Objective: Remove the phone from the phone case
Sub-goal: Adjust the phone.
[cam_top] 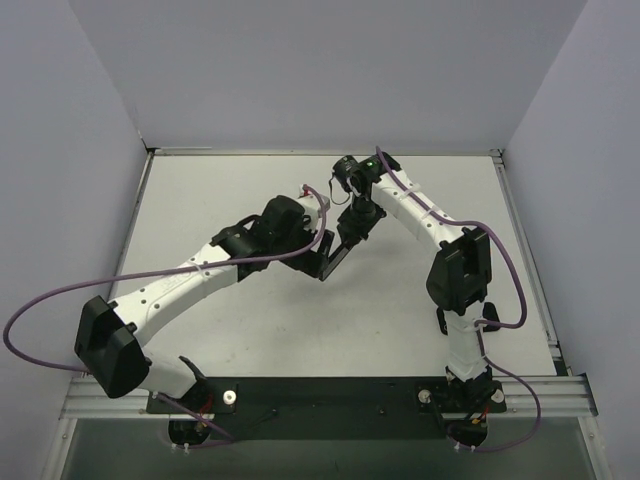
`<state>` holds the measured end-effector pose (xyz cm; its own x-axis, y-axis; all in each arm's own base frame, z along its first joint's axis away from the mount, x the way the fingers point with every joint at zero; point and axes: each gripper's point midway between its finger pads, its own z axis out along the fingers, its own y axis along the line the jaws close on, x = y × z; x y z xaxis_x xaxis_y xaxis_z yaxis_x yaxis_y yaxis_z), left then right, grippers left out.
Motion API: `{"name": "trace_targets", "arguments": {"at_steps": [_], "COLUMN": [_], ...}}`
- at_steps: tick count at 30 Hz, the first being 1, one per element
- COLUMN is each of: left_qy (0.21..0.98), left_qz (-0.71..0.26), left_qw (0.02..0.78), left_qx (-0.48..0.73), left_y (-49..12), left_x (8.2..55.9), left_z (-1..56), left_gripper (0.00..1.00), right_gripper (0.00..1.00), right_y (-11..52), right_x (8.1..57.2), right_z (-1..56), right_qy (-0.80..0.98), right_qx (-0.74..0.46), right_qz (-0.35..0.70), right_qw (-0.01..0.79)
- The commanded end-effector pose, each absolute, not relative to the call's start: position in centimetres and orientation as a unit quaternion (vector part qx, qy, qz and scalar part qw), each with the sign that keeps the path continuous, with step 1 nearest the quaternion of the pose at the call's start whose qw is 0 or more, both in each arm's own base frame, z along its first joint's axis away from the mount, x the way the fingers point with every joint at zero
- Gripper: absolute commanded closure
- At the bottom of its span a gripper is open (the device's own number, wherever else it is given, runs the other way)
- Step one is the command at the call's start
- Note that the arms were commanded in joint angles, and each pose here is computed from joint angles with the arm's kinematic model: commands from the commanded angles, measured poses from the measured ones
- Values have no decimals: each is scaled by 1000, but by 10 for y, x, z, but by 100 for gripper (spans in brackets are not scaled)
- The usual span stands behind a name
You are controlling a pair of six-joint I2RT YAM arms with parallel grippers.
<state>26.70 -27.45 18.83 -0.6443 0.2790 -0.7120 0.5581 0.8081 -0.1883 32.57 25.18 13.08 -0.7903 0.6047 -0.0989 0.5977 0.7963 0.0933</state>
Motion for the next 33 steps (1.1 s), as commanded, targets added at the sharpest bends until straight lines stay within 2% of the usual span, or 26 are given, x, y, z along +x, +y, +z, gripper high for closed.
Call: {"name": "trace_targets", "arguments": {"at_steps": [1,5,12,19,22,23,25,26,27,29,30,31,32,33], "left_qy": [860,859,869,870,869,868,868,869,869,868,867,868,869,870], "left_qz": [-215,-238,-220,-197,-191,-191,-189,-187,-187,-190,-190,-190,-192,-201], "left_qw": [382,364,350,368,372,373,374,372,372,373,375,375,377,372], "left_qx": [262,271,271,262,264,266,266,267,268,269,266,263,259,255], "left_y": [-300,-314,-325,-324,-326,-326,-327,-326,-325,-323,-321,-318,-314,-311], "left_x": [274,267,268,283,286,287,288,288,287,285,285,285,283,283], "left_z": [209,202,180,178,178,178,177,178,178,181,183,183,186,186], "left_gripper": [8,10,22,45,66,80,97,100,100,100,100,100,100,100], "right_gripper": [100,100,100,100,100,100,100,100,87,68,45,33,29,17], "right_y": [249,251,255,256,255,255,263,268,268,272,269,265,267,262], "right_x": [306,304,302,298,298,297,299,302,301,309,311,310,318,323], "right_z": [153,152,155,153,153,152,152,153,150,158,160,165,169,173], "right_qy": [944,944,945,947,946,948,956,960,960,959,958,957,955,955], "right_qx": [326,324,322,317,318,314,282,264,262,252,251,246,239,225], "right_qz": [38,39,51,52,51,51,79,96,98,125,130,138,157,166], "right_qw": [44,36,27,18,18,16,8,12,10,37,47,60,80,96]}}
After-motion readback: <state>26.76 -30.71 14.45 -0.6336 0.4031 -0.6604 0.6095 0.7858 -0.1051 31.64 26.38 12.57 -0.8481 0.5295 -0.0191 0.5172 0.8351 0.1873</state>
